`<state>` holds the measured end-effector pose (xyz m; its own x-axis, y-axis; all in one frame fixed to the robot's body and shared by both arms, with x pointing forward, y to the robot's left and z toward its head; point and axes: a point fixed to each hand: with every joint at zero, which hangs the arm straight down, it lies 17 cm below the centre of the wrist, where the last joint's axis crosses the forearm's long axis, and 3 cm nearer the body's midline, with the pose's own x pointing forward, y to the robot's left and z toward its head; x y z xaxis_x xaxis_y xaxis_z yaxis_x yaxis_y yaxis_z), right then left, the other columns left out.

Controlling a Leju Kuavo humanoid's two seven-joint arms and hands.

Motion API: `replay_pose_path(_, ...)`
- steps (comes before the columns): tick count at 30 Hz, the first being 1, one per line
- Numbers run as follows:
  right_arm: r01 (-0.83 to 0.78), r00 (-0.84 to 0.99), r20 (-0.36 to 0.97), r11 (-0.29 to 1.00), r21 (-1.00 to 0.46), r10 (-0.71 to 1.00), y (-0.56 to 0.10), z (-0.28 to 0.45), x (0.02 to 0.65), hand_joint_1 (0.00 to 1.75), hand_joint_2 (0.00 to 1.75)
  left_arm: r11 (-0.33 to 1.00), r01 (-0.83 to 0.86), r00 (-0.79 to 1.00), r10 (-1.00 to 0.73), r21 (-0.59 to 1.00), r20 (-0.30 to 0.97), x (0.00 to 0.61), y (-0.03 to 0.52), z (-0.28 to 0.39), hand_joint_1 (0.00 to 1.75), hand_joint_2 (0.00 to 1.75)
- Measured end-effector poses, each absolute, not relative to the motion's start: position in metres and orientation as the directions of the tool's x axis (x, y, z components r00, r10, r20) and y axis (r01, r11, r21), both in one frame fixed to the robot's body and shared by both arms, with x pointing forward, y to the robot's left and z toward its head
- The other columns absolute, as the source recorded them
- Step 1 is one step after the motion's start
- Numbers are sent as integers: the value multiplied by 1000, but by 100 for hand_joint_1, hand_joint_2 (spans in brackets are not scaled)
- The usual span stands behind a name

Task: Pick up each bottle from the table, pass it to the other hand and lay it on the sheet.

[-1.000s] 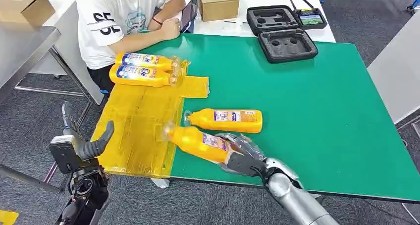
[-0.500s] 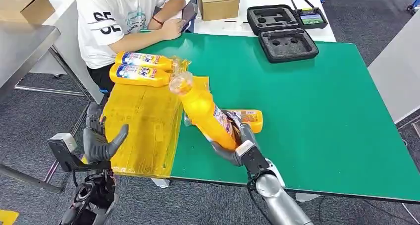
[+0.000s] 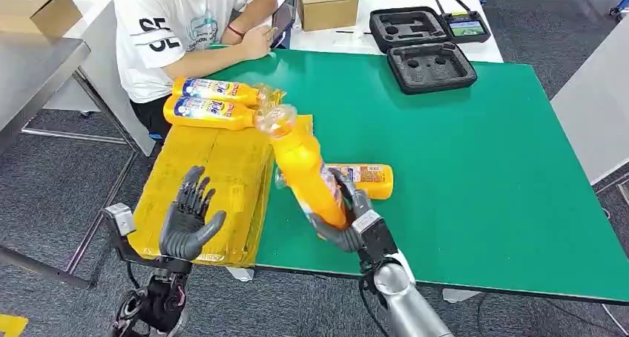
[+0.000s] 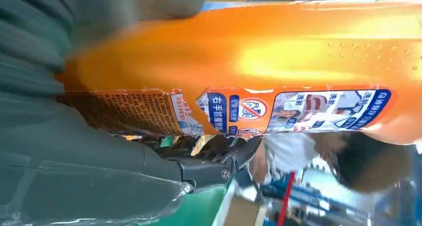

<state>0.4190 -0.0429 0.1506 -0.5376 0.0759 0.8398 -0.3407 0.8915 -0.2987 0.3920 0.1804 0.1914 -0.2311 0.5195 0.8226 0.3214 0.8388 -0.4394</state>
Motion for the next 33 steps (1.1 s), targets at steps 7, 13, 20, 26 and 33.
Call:
replay_pose_path(7, -383, -496, 867, 882, -273, 54, -15, 138, 406, 175, 175, 795, 430, -175, 538, -427, 825, 397, 145, 199, 0, 175)
replay_pose_path(13, -432, -482, 875, 859, -275, 38, 9, 133, 393, 175, 175, 799, 451, -179, 518, -398, 837, 411, 134, 206, 0, 175)
replay_pose_path(20, -472, -446, 895, 842, -262, 28, 25, 126, 390, 175, 175, 797, 462, -176, 512, -389, 841, 421, 130, 209, 0, 175)
replay_pose_path(26, -494, -413, 910, 831, -255, 34, 28, 115, 390, 175, 175, 764, 499, -145, 538, -408, 831, 418, 121, 210, 0, 175)
replay_pose_path(33, -505, -390, 919, 824, -258, 49, 28, 103, 388, 175, 175, 739, 529, -126, 554, -417, 823, 414, 114, 212, 0, 175)
